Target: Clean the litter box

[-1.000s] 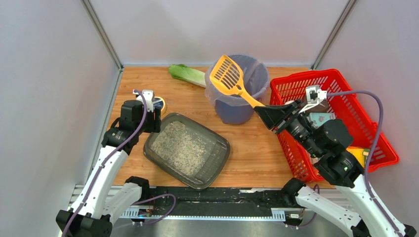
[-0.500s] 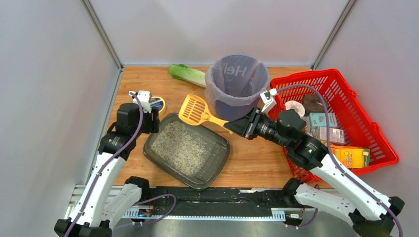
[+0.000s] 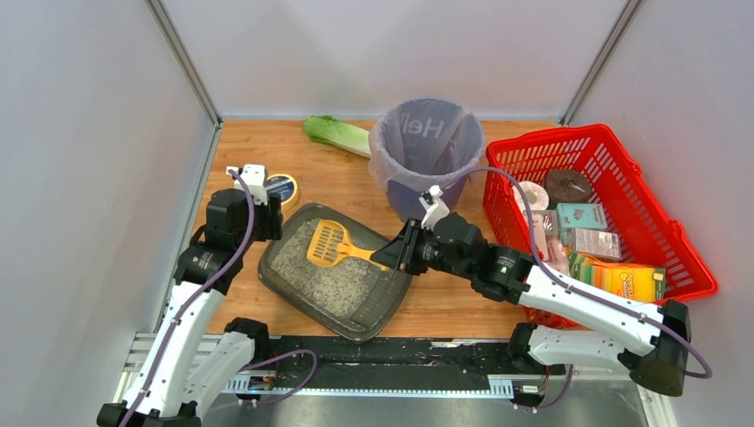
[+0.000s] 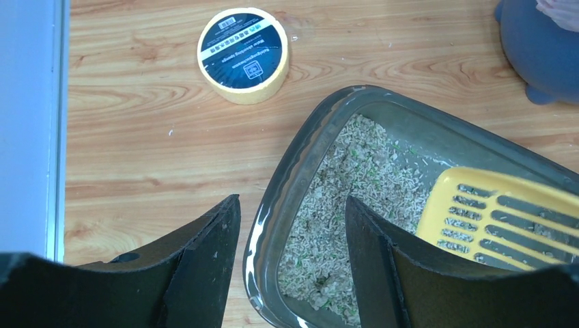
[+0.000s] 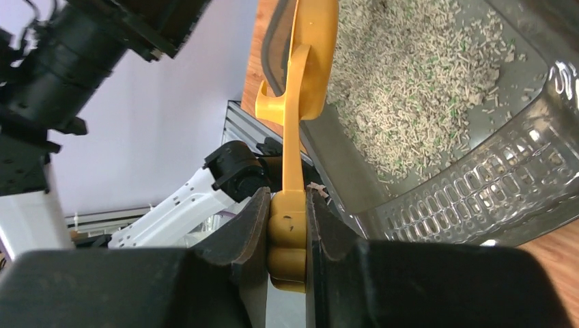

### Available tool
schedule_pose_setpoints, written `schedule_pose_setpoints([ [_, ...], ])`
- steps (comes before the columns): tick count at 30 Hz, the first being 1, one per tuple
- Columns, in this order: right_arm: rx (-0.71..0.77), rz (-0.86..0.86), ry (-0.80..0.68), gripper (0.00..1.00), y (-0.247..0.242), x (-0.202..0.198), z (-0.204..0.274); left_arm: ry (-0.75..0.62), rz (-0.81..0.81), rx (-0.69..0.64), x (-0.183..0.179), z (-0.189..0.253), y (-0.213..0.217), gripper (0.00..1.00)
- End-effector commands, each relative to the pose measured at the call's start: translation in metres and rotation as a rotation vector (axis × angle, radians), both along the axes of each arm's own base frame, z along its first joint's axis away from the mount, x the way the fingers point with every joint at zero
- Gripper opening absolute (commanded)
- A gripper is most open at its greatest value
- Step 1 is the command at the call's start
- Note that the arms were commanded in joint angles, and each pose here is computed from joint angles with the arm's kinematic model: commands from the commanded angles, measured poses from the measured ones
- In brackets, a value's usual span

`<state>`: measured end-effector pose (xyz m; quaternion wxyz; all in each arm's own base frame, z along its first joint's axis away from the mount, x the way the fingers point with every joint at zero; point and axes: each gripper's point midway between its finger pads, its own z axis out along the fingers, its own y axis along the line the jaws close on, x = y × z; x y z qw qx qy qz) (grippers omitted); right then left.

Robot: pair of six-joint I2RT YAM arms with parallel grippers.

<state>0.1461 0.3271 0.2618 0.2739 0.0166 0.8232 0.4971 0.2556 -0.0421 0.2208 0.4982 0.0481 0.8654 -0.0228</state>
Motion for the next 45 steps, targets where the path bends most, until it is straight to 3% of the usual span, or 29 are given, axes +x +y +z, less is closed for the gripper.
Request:
schedule_pose_setpoints([
  [1, 0.055, -0.053, 0.023, 0.0, 0.015, 0.003, 0.002, -0.056, 0.006, 0.003, 0.005, 0.01, 0.001, 0.66],
  [11, 0.11, -0.19, 0.031, 0.0, 0.01, 0.021, -0.031, -0.064, 0.001, 0.001, 0.004, 0.013, 0.001, 0.66],
  [19, 0.285, -0.118, 0.05, 0.0, 0.026, 0.023, -0.03, -0.051, 0.003, 0.006, 0.005, 0.009, 0.001, 0.66],
  [30, 0.236, -0.066, 0.036, 0.0, 0.062, 0.04, -0.052, -0.045, 0.009, 0.014, 0.006, 0.008, 0.003, 0.66],
  [38, 0.309, 0.008, 0.049, 0.0, 0.092, 0.041, -0.064, -0.046, 0.004, 0.012, 0.005, 0.008, 0.002, 0.66],
  [45, 0.215, -0.045, 0.074, 0.0, 0.089, 0.048, -0.103, -0.043, 0.003, 0.012, 0.006, 0.008, 0.001, 0.66],
])
